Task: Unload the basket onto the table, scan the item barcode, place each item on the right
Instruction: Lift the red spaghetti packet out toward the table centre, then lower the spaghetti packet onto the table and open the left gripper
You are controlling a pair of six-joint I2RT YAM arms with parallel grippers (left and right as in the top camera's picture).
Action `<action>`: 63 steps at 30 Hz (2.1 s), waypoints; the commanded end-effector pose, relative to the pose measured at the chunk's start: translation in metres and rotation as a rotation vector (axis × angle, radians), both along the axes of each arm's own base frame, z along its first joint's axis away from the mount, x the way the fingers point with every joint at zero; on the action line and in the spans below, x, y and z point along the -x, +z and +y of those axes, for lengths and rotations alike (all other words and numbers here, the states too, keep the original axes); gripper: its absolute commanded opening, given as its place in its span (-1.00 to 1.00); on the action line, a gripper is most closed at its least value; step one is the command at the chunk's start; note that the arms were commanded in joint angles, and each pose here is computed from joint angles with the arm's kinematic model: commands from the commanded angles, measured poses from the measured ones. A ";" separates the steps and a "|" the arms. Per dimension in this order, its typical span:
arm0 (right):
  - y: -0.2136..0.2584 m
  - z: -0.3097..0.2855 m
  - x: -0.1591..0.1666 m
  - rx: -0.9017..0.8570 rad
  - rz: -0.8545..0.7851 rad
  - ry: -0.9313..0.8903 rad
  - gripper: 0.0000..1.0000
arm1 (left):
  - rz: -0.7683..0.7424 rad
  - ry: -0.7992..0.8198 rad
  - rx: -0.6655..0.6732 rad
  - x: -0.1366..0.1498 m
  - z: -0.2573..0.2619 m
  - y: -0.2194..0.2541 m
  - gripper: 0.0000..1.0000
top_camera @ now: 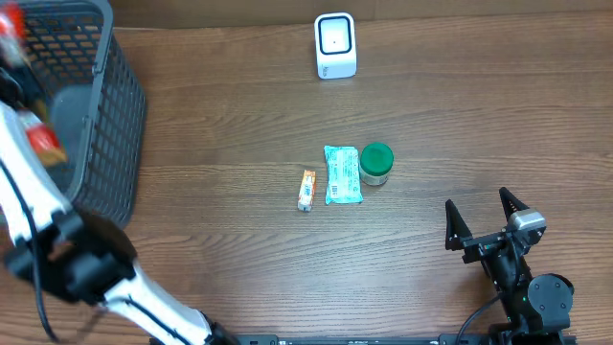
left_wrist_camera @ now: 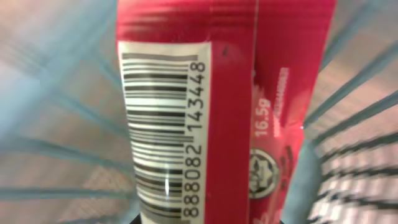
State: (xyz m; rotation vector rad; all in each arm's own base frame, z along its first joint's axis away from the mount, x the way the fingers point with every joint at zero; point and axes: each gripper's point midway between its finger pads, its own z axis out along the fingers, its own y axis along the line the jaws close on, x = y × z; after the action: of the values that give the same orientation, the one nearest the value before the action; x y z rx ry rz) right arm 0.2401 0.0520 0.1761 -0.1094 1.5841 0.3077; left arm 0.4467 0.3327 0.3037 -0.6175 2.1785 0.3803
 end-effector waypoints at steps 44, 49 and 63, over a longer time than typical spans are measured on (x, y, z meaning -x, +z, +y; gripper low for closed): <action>-0.003 0.000 0.000 -0.002 0.000 0.003 1.00 | 0.618 -0.363 0.388 0.127 -0.395 -0.278 -0.85; -0.003 0.000 0.000 -0.003 0.000 0.003 1.00 | 0.613 -0.379 0.414 0.128 -0.400 -0.282 0.01; -0.003 0.000 0.000 -0.002 0.000 0.003 1.00 | 0.610 -0.434 0.387 0.107 -0.403 -0.234 0.43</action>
State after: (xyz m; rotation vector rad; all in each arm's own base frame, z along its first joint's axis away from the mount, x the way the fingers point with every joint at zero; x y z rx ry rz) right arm 0.2401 0.0520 0.1761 -0.1094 1.5841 0.3077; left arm 0.3234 -0.0644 0.0454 -0.2666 2.9764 -0.0848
